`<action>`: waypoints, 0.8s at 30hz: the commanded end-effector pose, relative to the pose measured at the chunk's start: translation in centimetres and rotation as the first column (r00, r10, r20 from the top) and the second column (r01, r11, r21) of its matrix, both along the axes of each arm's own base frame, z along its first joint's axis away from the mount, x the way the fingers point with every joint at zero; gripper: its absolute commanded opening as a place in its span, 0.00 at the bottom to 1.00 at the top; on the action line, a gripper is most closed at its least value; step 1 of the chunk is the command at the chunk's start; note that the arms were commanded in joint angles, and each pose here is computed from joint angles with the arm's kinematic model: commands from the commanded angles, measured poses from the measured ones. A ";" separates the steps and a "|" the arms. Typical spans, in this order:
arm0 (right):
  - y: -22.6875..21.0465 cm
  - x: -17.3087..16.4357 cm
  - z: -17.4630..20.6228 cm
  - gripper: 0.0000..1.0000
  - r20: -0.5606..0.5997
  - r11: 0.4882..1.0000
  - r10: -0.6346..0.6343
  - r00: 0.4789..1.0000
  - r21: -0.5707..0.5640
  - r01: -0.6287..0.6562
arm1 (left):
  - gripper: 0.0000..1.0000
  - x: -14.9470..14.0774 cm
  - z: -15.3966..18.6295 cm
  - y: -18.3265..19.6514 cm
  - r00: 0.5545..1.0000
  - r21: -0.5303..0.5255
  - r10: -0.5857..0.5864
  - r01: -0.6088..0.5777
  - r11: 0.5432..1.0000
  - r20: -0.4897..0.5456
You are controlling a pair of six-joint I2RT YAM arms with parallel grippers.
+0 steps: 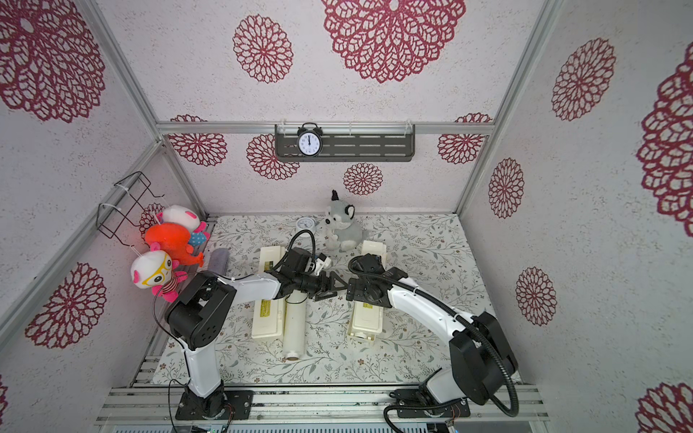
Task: Put plastic wrap rolls into dispensers
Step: Close the lid on the plastic wrap cutting box.
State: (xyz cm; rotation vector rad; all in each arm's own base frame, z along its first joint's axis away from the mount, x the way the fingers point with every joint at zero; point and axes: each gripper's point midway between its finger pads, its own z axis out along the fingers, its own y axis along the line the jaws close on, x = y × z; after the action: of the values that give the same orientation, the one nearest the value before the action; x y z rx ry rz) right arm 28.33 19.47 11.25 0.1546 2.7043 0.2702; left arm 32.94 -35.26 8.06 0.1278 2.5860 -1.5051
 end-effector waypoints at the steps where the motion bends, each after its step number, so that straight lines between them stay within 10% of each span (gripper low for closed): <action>1: 0.8 -0.9 -0.1 0.99 -0.042 1.000 0.003 0.999 0.028 -0.002 | 0.81 0.4 0.7 -0.2 1.000 -0.032 0.000 0.001 0.999 0.017; 15: -2.2 -1.9 4.1 0.97 0.078 0.998 -0.037 0.996 0.062 0.032 | 0.81 0.2 -0.1 -2.9 0.999 0.005 -0.037 0.037 0.999 -0.002; 24: -2.9 -2.2 1.1 0.82 0.111 0.954 -0.043 0.993 0.301 0.007 | 0.77 -0.1 -0.3 -4.4 0.998 0.045 -0.066 0.067 0.997 -0.017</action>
State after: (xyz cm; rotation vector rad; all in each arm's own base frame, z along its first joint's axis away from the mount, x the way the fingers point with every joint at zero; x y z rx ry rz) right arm 25.33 14.64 11.08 0.2990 2.6071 0.4850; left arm 32.82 -39.21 8.24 0.1933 2.6329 -1.5042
